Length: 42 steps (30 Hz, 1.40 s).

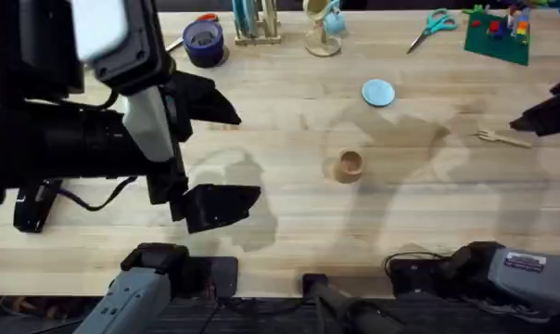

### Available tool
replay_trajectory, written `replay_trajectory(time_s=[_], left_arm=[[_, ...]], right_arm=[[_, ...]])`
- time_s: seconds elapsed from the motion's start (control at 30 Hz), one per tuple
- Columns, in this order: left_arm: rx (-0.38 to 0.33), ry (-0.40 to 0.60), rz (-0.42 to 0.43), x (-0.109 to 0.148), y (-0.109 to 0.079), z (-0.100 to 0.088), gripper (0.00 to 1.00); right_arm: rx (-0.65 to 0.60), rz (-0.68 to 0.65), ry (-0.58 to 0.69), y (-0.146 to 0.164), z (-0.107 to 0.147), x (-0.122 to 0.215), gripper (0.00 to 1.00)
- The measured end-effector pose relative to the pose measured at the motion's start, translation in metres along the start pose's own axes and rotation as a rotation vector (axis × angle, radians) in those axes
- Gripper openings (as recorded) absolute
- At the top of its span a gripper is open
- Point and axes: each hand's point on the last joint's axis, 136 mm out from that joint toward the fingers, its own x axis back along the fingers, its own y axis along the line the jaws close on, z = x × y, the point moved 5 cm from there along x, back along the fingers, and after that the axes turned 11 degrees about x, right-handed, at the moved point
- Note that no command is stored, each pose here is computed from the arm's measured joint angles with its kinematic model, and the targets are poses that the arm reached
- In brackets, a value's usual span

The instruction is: Pick up a utensil and set it on the pink plate, then put the other utensil in the container.

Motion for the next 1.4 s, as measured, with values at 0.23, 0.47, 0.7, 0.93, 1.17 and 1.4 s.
replay_trajectory(time_s=[0.23, 0.47, 0.7, 0.93, 1.17, 1.4], left_arm=[[0.0, 0.0, 0.0, 0.0, 0.0, 0.0, 0.993], [0.0, 0.0, 0.0, 0.0, 0.0, 0.0, 0.993], [0.0, 0.0, 0.0, 0.0, 0.0, 0.0, 0.993], [0.0, 0.0, 0.0, 0.0, 0.0, 0.0, 0.992], [0.0, 0.0, 0.0, 0.0, 0.0, 0.0, 0.993], [0.0, 0.0, 0.0, 0.0, 0.0, 0.0, 0.993]], right_arm=[[0.125, -0.061, 0.001, -0.01, 0.002, -0.017, 0.996], [0.225, -0.071, 0.024, -0.026, 0.005, -0.034, 0.996], [0.408, -0.068, 0.083, -0.054, 0.019, -0.058, 0.996], [0.509, -0.095, 0.099, -0.061, 0.032, -0.066, 0.996], [0.549, -0.041, 0.104, -0.076, 0.035, -0.07, 0.996], [0.525, -0.08, 0.103, -0.084, 0.046, -0.085, 0.995]])
